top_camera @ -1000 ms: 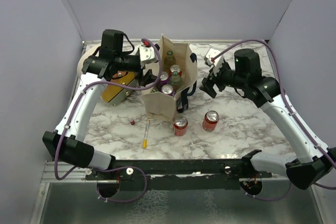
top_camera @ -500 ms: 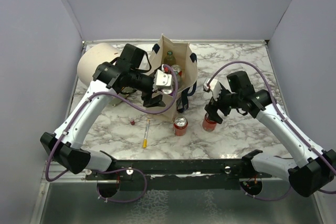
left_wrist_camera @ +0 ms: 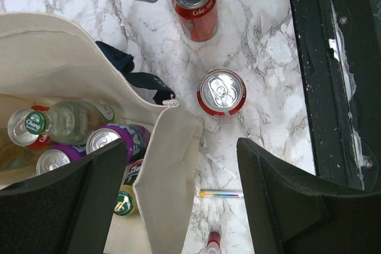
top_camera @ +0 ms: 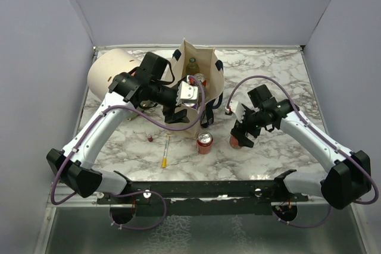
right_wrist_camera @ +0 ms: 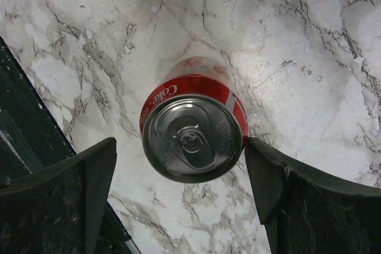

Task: Place the beverage into the canvas bag
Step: Pick up the drink from the center of the board.

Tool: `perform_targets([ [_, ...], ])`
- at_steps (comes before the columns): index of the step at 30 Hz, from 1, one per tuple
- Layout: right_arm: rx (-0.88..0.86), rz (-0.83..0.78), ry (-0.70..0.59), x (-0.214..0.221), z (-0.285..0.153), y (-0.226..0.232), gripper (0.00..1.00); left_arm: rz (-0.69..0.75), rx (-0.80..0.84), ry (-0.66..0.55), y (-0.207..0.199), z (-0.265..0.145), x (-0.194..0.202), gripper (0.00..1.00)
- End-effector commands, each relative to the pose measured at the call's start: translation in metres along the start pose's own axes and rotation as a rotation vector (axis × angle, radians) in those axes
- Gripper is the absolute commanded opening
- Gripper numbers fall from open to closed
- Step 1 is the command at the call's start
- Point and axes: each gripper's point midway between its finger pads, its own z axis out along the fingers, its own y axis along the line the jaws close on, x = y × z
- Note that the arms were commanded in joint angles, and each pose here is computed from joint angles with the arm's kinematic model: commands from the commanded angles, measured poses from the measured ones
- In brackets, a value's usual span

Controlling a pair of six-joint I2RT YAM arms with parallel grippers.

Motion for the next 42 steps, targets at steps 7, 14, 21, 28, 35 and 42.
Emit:
perform_targets([
  [7, -0.002, -0.058, 0.004, -0.009, 0.019, -0.019, 0.76, 0.014, -0.038, -0.011, 0.008, 0.002, -0.002, 0.76],
  [14, -0.012, -0.054, -0.029, -0.015, 0.025, -0.02, 0.55, 0.02, -0.041, 0.023, 0.011, 0.004, 0.007, 0.76],
  [21, 0.02, -0.072, -0.094, -0.039, -0.001, -0.021, 0.2, 0.033, -0.048, 0.04, 0.02, 0.008, 0.01, 0.76],
  [28, 0.09, -0.107, -0.268, -0.092, -0.064, -0.018, 0.01, 0.067, -0.014, 0.073, 0.022, 0.011, 0.018, 0.74],
  [35, 0.118, -0.173, -0.467, -0.157, -0.141, -0.009, 0.01, 0.081, 0.01, 0.096, 0.021, 0.016, 0.027, 0.63],
  [42, 0.104, -0.193, -0.595, -0.21, -0.176, -0.014, 0.01, 0.097, 0.042, 0.08, 0.017, 0.022, 0.031, 0.51],
])
